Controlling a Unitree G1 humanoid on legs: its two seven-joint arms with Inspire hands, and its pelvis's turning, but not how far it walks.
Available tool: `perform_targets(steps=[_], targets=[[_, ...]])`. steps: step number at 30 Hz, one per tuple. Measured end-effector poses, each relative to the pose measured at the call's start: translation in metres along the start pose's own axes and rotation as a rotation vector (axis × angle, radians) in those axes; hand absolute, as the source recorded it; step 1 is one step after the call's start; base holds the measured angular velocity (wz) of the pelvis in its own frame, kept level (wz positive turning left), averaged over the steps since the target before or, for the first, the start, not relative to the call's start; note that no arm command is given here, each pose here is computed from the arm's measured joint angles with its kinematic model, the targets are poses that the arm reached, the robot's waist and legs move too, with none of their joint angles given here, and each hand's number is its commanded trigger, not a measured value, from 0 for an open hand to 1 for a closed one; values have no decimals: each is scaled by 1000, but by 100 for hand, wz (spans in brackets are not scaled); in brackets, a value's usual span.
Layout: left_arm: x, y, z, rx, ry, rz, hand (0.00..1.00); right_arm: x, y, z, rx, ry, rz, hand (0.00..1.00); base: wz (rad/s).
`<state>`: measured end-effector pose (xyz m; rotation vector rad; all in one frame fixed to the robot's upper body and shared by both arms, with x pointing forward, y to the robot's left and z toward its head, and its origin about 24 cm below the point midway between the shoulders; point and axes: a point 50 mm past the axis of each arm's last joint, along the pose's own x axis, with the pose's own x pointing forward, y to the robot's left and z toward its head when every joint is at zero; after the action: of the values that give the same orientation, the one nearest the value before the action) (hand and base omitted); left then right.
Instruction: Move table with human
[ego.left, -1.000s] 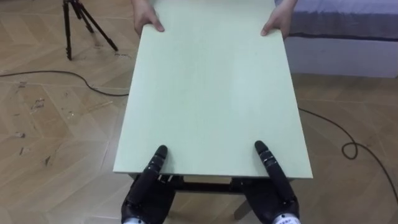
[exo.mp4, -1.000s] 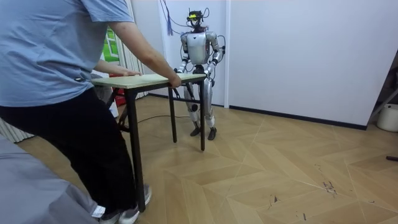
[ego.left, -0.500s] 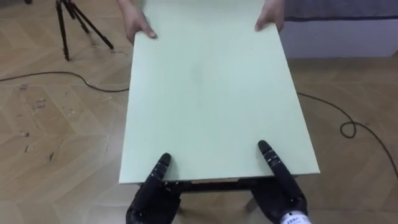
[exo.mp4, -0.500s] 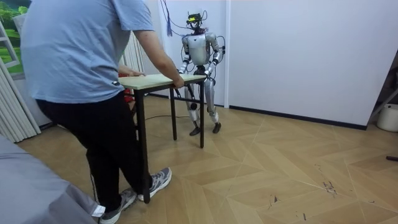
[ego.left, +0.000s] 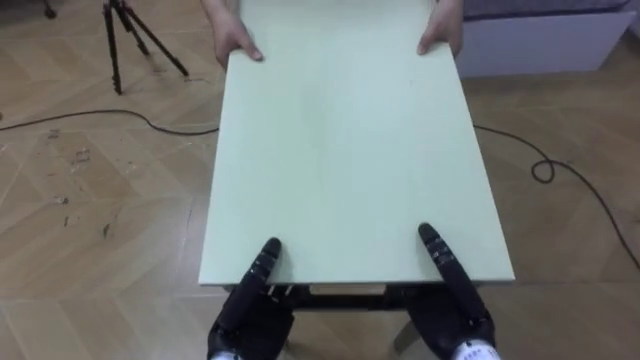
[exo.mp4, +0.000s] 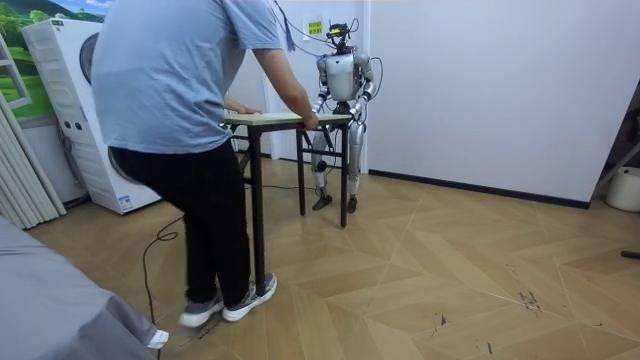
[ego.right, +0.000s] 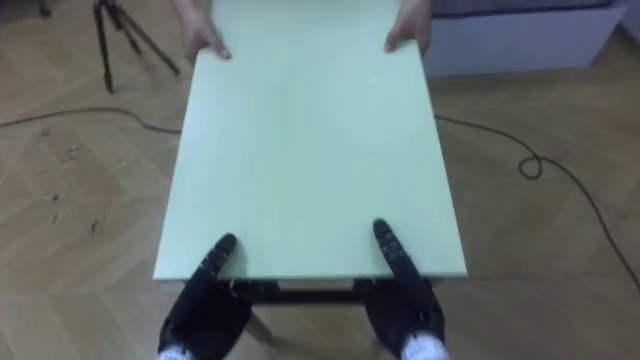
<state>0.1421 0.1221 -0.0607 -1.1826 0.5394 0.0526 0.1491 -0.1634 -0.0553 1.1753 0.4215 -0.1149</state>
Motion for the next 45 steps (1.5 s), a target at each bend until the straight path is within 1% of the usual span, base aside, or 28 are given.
perform_targets(steps=[3, 8, 15, 17, 20, 24, 26, 30, 33, 35, 39, 45], targets=[[0, 0, 2, 11, -4, -1, 100, 0, 0, -2, 8, 3, -4, 100, -3], [0, -6, 10, 39, -29, -28, 100, 4, 8, -8, 30, -5, 27, 100, -5], [3, -17, 17, 77, -50, -78, 100, 6, 17, -6, 43, -27, 68, 100, -10], [6, -23, 25, 90, -75, -98, 100, 13, 24, -5, 51, -21, 96, 100, -25], [10, -28, 29, 100, -82, -119, 100, 21, 28, -4, 64, -20, 111, 100, -18], [6, -23, 29, 115, -76, -109, 100, 16, 23, -10, 93, -9, 90, 100, 5], [2, -18, 26, 118, -63, -97, 100, 10, 16, -14, 97, -3, 79, 100, -7], [2, -16, 27, 124, -63, -93, 100, 8, 14, -14, 103, -8, 71, 100, -4], [-8, -6, 25, 72, -84, -58, 100, 14, 15, -17, 56, 37, 76, 100, -90], [-12, -1, 23, 55, -85, -36, 100, 14, 14, -17, 33, 51, 75, 100, -12], [-14, 1, 21, 43, -76, -26, 100, 14, 14, -16, 13, 50, 76, 100, 20], [-12, -1, 13, 23, -54, -19, 100, 10, 12, -9, -3, 38, 72, 100, 40]])
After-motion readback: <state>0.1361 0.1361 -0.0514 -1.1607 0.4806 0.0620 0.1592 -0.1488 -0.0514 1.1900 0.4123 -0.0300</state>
